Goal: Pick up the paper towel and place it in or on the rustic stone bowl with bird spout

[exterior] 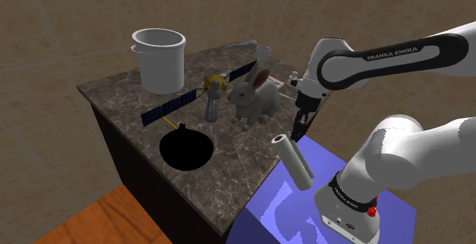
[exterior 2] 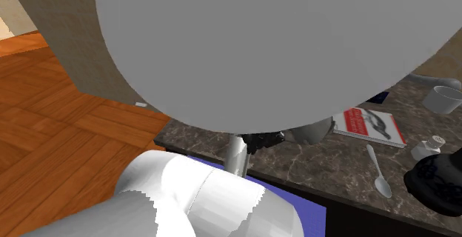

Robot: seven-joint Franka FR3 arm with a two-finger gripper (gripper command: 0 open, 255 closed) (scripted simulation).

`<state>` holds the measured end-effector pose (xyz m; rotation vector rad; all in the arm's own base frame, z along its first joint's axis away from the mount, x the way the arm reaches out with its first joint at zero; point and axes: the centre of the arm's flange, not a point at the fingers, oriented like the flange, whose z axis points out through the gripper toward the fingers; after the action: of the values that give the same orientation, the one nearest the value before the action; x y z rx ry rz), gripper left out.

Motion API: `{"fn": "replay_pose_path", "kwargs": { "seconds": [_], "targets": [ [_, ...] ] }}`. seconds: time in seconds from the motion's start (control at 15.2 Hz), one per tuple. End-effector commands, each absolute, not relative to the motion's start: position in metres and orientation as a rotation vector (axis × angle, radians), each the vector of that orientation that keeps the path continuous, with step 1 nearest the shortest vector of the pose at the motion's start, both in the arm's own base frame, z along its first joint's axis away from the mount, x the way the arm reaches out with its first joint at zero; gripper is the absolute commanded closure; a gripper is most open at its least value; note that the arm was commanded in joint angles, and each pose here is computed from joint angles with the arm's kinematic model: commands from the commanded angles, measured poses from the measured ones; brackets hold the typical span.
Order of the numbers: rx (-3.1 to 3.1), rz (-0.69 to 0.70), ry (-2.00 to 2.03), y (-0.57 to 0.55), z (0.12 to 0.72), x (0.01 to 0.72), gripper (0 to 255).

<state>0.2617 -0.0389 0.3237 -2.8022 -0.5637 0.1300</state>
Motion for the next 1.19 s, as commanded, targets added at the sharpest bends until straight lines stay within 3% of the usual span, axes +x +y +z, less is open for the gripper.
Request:
{"fn": "replay_pose_path", "kwargs": {
  "seconds": [0.0,1.12],
  "targets": [
    [-2.802,0.131,-0.564,-0.039,0.334,0.261,255],
    [-2.802,0.131,-0.564,-0.039,0.424,0.261,255]
  ]
}}
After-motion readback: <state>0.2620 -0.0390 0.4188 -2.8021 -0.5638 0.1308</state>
